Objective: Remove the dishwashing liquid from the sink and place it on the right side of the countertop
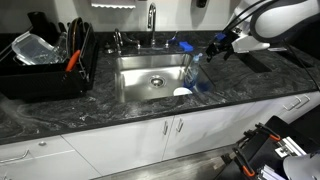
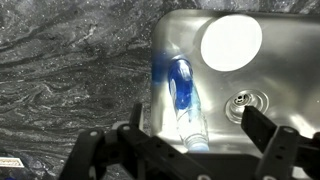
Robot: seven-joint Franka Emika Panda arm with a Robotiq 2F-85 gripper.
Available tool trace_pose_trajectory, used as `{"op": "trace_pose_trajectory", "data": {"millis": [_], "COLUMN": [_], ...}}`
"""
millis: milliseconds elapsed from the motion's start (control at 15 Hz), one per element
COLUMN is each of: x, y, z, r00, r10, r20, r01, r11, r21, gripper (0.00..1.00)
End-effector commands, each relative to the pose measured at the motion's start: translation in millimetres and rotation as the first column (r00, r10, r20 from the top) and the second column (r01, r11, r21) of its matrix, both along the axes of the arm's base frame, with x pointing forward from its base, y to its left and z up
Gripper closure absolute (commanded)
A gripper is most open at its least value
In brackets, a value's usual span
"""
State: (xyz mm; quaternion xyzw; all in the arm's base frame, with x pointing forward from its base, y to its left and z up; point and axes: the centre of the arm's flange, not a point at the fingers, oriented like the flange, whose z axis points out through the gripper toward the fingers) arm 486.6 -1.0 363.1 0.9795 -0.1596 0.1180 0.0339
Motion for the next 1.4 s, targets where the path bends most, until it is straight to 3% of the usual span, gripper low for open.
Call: {"op": "trace_pose_trajectory", "data": {"millis": [0, 667, 1333], "x": [34.3, 104.8, 132.9], "y": [-5.0, -8.9, -3.0], "z": [-15.1, -41.3, -63.2], "r00": [1.0, 0.981, 0.992], "r10": [0.027, 0.186, 0.102], "r20": [-0.011, -0.064, -0.074], "r01": [-0.027, -0.188, -0.103], "r11": [1.0, 0.982, 0.995], "r21": [-0.01, -0.031, -0.017], "gripper": [0.0, 0.0, 0.0]}}
